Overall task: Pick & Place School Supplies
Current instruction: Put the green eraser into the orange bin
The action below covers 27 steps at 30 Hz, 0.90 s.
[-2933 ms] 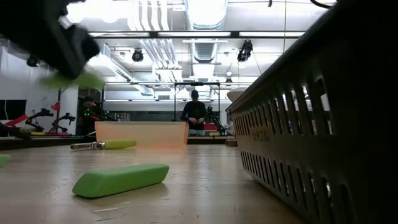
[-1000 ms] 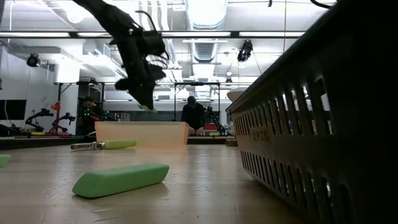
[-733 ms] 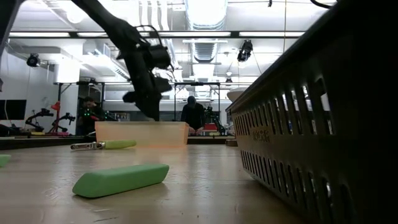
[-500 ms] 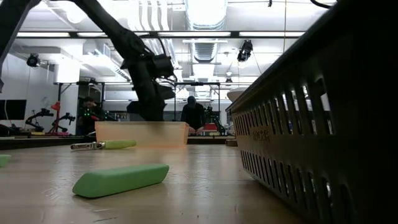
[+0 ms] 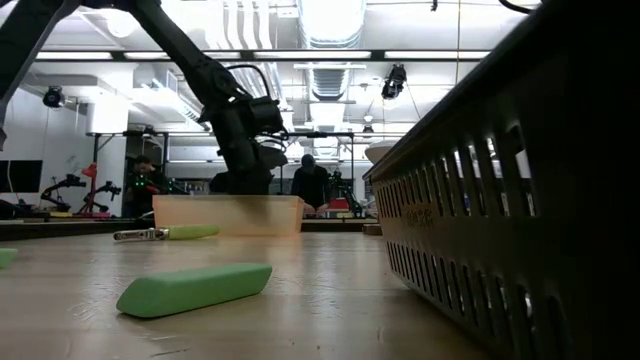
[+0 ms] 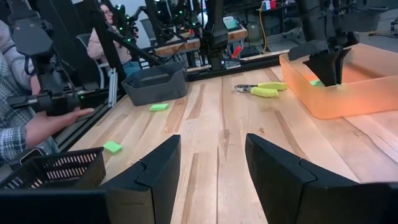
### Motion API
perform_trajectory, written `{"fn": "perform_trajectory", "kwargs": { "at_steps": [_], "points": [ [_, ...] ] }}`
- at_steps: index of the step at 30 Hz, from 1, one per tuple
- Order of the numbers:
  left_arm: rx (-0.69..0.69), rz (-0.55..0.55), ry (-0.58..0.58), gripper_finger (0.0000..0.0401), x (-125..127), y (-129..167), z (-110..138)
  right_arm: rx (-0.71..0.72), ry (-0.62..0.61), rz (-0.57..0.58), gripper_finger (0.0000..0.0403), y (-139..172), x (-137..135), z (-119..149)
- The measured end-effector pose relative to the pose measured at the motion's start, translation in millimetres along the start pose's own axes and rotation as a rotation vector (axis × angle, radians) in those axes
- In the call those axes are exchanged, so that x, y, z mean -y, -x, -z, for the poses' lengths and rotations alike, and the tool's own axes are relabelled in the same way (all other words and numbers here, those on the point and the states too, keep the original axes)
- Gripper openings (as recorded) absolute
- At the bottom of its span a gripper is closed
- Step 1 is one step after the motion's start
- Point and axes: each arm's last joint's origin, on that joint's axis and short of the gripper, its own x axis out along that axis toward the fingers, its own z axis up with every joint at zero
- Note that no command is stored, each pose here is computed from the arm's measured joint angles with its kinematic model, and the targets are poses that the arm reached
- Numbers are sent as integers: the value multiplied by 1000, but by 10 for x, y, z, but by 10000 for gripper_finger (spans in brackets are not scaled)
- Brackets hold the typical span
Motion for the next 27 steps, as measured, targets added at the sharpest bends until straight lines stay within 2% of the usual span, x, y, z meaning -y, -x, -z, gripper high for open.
{"fn": "perform_trajectory", "kwargs": {
  "at_steps": [10, 18, 22, 27],
  "points": [
    [1, 0, 8, 136, 0, 0, -1, 0, 0, 0, 178, 0, 0, 1],
    [5, 12, 5, 144, 5, 31, -5, 0, 0, 0, 178, 0, 0, 0],
    [55, 32, -36, 145, 47, 267, -62, 0, 0, 0, 178, 0, 0, 1],
    [182, 51, -83, 145, 125, 786, -115, 0, 0, 0, 178, 0, 0, 0]
  ]
}}
